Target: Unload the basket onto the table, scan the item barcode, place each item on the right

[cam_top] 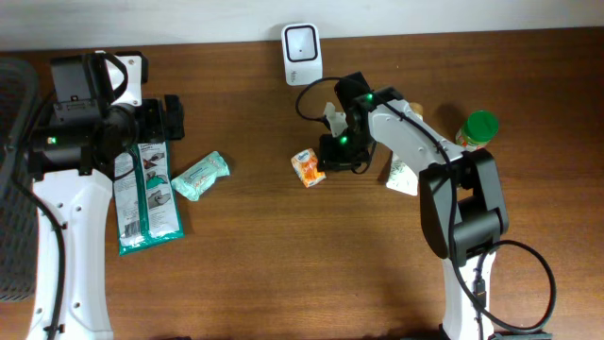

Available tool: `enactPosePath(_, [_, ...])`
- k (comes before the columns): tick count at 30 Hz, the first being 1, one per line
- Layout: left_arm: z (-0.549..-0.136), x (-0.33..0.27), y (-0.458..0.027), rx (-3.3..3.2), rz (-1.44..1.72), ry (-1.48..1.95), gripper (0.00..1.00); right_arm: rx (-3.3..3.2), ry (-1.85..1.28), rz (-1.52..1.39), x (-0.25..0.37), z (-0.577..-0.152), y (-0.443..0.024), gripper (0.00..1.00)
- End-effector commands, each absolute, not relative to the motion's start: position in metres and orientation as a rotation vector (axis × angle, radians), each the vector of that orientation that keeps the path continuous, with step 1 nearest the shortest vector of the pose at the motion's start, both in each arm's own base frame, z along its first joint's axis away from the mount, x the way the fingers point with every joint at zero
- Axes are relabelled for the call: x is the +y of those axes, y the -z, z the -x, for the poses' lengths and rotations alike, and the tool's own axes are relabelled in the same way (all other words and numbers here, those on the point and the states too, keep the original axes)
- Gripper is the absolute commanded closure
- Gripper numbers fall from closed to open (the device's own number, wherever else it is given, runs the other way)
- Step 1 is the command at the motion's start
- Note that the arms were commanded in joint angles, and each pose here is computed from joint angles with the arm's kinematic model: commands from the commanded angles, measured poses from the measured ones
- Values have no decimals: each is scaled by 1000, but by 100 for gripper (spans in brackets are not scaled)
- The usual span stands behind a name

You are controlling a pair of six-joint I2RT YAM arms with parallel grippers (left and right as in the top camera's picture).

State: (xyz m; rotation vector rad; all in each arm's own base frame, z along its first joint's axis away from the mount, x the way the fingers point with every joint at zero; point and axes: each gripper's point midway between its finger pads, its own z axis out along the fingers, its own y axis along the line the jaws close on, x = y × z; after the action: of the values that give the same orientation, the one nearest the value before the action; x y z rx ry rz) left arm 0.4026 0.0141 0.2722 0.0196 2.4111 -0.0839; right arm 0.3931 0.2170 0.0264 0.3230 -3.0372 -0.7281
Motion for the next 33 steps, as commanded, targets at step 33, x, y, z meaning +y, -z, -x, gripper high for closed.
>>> enactPosePath(33, [-404,12,-277,2397,-36,90,1,-2546,1890,-318,237,-396,-163,96])
